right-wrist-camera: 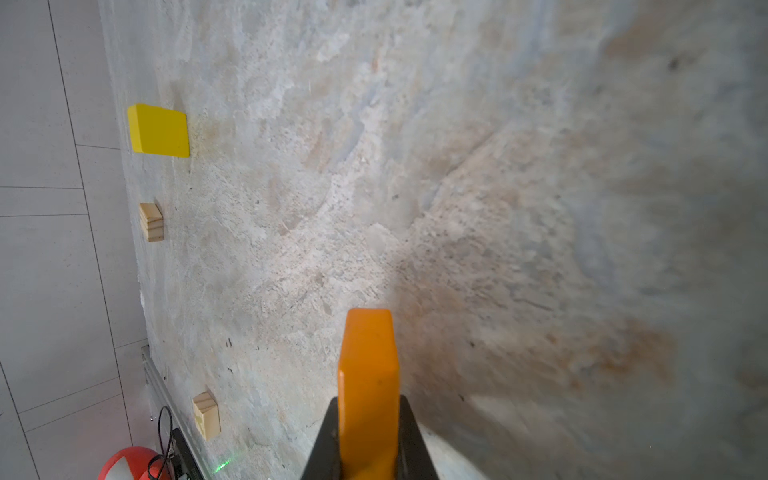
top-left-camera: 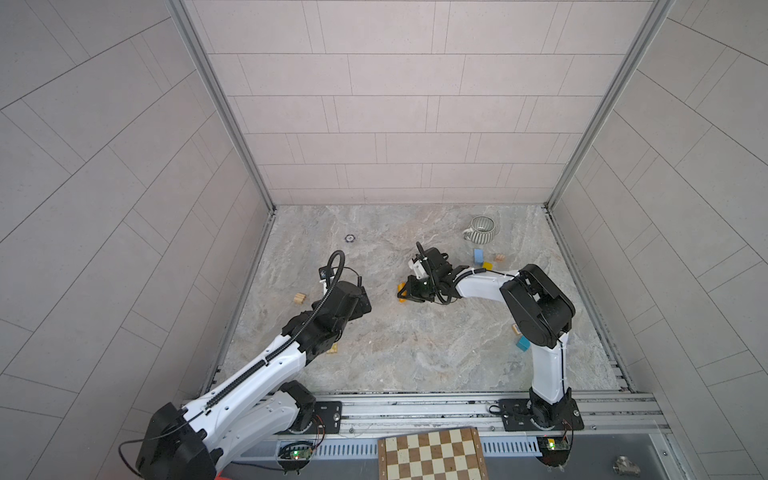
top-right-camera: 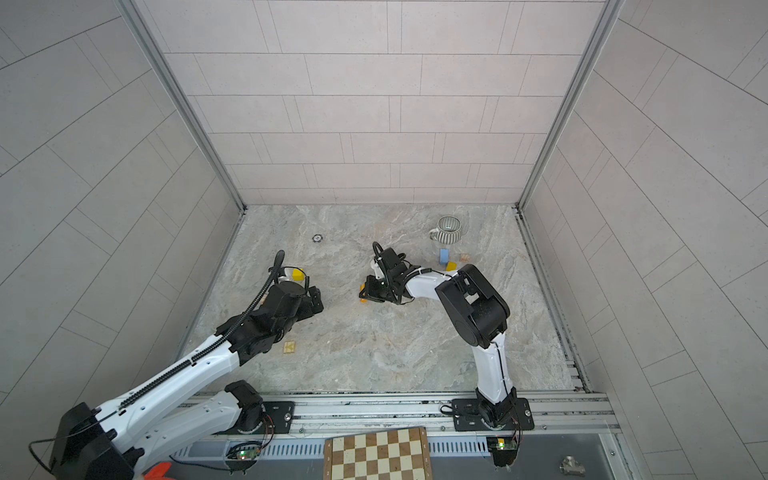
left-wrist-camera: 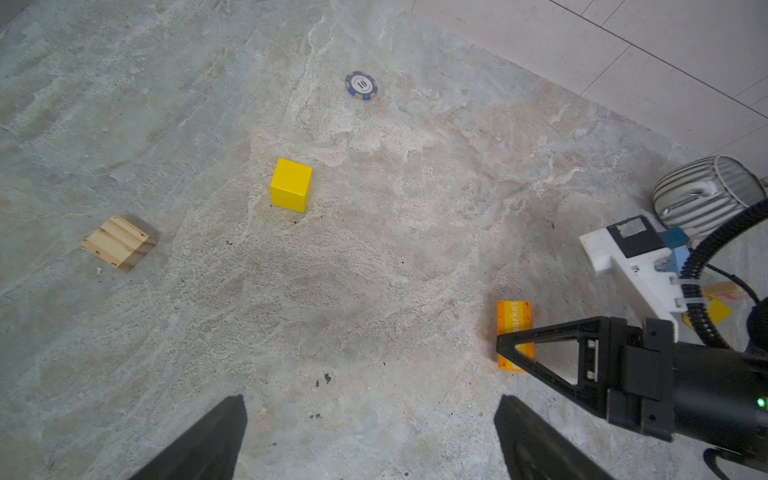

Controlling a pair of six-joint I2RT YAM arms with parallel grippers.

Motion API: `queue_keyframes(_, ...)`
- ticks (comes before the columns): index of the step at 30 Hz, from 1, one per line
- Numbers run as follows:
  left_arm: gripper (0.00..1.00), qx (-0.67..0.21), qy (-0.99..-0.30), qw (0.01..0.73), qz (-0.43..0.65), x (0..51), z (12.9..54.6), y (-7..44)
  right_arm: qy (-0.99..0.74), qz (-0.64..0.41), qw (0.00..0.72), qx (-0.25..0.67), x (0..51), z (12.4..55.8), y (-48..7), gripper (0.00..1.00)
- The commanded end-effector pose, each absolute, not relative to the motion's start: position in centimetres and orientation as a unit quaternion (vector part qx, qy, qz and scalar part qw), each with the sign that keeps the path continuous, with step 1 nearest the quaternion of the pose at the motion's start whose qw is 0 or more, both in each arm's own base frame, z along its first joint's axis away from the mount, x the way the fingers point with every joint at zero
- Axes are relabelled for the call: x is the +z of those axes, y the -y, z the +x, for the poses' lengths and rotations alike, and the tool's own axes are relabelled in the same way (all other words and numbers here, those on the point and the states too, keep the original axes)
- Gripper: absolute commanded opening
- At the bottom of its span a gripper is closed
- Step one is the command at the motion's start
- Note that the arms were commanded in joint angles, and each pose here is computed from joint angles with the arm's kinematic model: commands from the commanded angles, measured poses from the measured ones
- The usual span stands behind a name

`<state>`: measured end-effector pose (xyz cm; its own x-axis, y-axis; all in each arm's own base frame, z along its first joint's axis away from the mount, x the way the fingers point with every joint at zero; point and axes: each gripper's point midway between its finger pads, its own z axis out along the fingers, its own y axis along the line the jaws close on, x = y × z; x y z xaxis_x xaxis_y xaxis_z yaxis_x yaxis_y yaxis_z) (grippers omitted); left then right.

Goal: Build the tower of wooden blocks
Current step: 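Carry the orange block to the table center and stand it upright, then open the right gripper and raise it away from the orange block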

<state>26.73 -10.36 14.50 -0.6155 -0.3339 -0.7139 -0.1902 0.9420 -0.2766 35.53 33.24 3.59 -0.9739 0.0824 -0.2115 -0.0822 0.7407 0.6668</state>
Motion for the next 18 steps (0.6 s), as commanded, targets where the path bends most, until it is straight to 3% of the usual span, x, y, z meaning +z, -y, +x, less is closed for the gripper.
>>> queue_keyframes(1, 1.0, -0.076, -0.896, 0.413, -0.146, 14.3, 26.6, 9.9, -0.932, 0.002, 0.107, 0.346, 2.8, 35.2, -32.9, 0.08)
queue_keyframes(11, 1.0, -0.072, -0.896, 0.412, -0.146, 14.0, 26.6, 9.7, -0.951, -0.018, 0.114, 0.287, 2.9, 34.8, -30.8, 0.28)
queue_keyframes(18, 1.0, -0.073, -0.896, 0.413, -0.146, 13.9, 26.4, 9.6, -0.959, -0.025, 0.118, 0.258, 3.5, 34.8, -29.3, 0.35)
